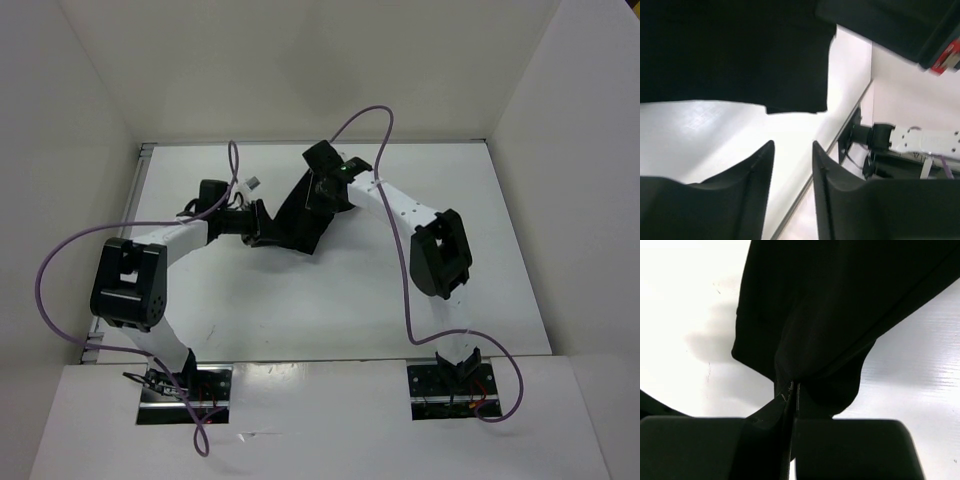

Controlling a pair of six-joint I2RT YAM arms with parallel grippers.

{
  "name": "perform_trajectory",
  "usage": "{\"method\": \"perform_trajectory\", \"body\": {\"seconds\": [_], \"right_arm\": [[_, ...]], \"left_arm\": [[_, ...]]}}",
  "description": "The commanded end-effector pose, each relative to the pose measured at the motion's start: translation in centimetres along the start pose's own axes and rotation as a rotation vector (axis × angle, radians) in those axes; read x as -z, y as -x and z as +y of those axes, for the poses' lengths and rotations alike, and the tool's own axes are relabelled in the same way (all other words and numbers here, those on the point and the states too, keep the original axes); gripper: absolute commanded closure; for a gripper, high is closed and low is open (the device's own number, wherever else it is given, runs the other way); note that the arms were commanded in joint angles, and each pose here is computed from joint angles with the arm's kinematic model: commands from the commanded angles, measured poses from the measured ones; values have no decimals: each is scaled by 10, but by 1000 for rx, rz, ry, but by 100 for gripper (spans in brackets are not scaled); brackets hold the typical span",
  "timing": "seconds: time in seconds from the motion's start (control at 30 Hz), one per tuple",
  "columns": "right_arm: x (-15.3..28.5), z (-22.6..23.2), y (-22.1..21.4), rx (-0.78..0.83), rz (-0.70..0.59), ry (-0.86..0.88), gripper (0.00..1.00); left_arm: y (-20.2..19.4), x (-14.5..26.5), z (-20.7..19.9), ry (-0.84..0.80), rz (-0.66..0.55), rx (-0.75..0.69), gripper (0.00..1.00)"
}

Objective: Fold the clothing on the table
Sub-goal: Flatten the skirt out

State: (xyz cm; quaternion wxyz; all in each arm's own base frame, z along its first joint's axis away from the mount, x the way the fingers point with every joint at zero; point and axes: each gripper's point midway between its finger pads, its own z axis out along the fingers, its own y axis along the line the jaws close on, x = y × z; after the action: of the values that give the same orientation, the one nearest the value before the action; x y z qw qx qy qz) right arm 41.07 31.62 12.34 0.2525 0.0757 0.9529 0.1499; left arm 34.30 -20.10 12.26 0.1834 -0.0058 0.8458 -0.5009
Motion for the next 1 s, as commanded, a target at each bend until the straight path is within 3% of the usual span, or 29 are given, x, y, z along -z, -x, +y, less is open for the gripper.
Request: {"method": "perform_trajectory", "body": {"seconds": [0.0,0.23,0.33,0.53,0.7,0.97], "right_arm": [[-8,6,0,8,-1,29,100],[-14,5,-4,18,12,29,100],[-13,6,-5,18,19,37,100],[-13,0,-9,19,26,18,100],[-18,-8,-18,31,48,-2,100],[-17,-12,-22,41,56,-9,100]], "left_arm": [[-24,-5,-27,-83,74,-98,58],[-44,-25,-1,93,104,-104,64],[-44,-30,10,159,83,-60,56],[-26,-31,-4,137,-16,14,44],[-11,-23,-11,168,-129,48,41],[-17,-34,-4,127,-121,168,41]]}}
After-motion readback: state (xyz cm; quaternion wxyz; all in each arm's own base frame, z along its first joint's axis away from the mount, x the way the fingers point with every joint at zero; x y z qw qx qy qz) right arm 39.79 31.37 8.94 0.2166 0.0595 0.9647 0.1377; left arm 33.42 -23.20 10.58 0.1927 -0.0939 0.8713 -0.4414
